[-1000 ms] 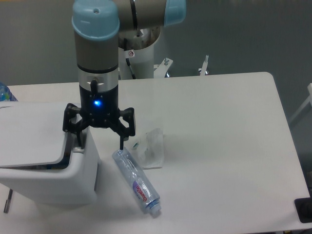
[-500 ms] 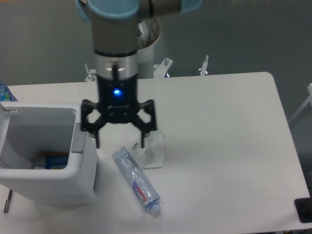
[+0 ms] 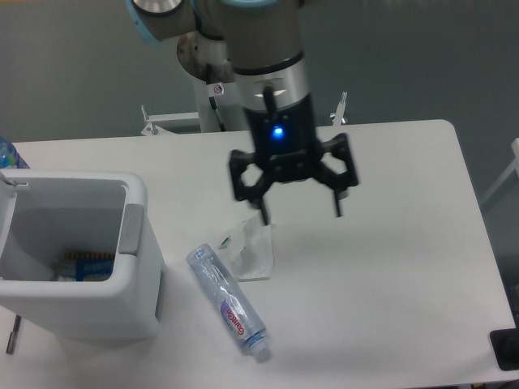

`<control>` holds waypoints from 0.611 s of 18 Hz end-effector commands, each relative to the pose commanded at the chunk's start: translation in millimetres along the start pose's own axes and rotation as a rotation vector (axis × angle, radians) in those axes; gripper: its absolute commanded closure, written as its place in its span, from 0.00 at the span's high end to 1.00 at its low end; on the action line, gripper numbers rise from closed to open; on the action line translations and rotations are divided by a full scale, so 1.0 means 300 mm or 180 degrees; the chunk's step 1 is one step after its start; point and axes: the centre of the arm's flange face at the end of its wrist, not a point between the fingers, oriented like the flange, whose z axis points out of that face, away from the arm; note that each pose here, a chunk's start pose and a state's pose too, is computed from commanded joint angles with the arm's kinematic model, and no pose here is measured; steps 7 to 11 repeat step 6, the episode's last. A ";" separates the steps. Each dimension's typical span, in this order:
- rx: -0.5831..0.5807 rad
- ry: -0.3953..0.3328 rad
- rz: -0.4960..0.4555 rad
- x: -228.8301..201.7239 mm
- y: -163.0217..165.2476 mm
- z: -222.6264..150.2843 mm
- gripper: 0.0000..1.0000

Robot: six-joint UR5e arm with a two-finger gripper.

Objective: Open the trash can

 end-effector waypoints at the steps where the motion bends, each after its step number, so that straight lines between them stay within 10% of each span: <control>1: -0.0047 0.0008 0.0098 -0.025 0.033 -0.009 1.00; 5: -0.0245 0.0147 0.0688 -0.075 0.138 0.031 1.00; 11: -0.0256 0.0149 0.0730 -0.084 0.151 0.033 1.00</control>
